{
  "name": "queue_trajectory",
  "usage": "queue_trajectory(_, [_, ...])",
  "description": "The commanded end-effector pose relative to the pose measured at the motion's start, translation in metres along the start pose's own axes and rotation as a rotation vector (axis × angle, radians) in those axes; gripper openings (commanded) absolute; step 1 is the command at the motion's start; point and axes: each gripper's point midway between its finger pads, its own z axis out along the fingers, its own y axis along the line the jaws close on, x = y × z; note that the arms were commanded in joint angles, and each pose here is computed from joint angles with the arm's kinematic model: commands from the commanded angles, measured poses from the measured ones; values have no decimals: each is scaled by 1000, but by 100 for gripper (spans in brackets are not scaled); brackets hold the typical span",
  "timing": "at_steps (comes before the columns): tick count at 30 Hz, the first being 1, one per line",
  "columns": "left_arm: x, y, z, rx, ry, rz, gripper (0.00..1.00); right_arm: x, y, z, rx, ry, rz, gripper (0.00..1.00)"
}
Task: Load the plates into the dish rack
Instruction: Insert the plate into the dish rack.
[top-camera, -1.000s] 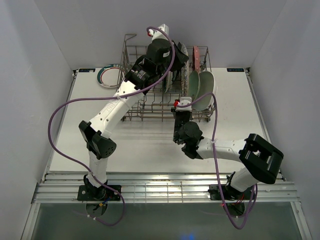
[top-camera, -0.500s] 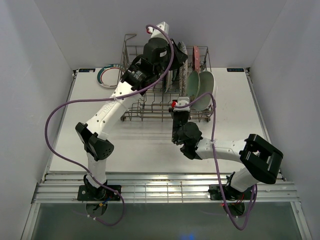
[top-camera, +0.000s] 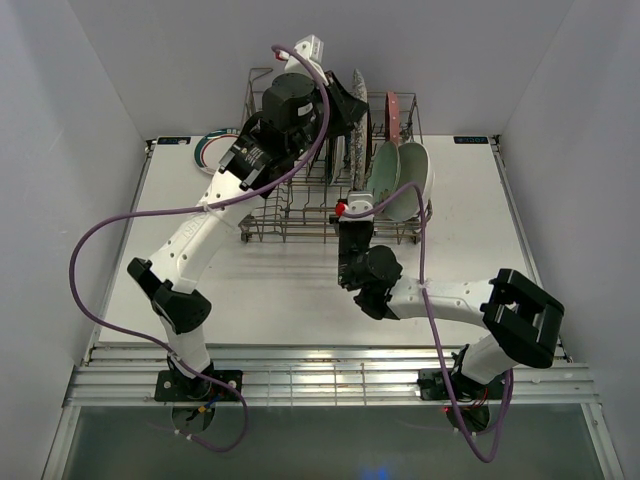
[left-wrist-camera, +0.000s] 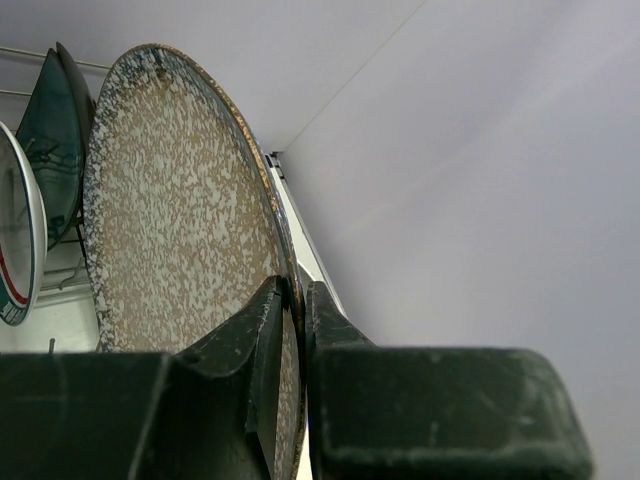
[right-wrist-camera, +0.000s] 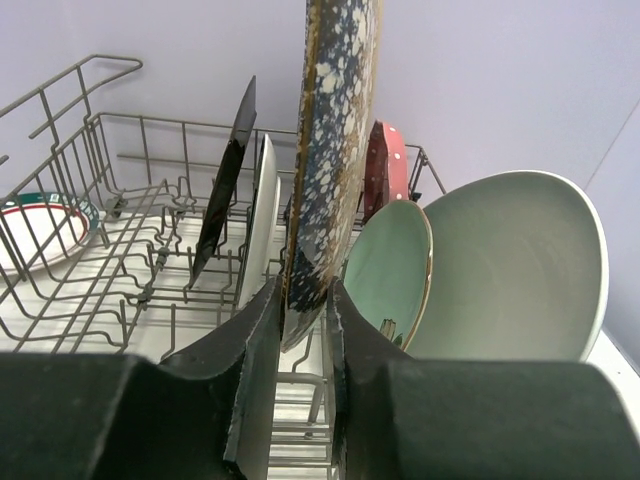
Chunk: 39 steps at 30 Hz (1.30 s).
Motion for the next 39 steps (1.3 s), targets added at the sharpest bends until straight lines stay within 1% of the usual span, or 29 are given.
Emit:
queue_trajectory(1, [-39,-92,-57,343,-51,-46,0,-60,9,6,-39,-191,210,8])
queue_trajectory(10, [-24,-85,-43,327,-16,-43,0,-43,9,3,-26,-157,221,8])
queue_trajectory(14, [-25,-80,-39,302,-26,-41,0,-34,10,2,-28,-144,225,8])
queue_trajectory(18, [-24,-69,-33,280,-19,-45,0,-23,16,5,-44,-114,207,8])
queue_trajectory(23, [-20,-52,-19,267,12,-75,0,-11,20,12,-78,-75,236,8])
queue_trajectory(29, [-19,-30,-5,250,36,-103,0,1,23,17,-89,-34,226,8])
queue_trajectory(33, [-14,-23,3,261,65,-116,0,8,26,18,-95,-10,223,8])
queue_trajectory(39, [-9,-13,13,251,74,-117,0,26,28,24,-114,48,226,8])
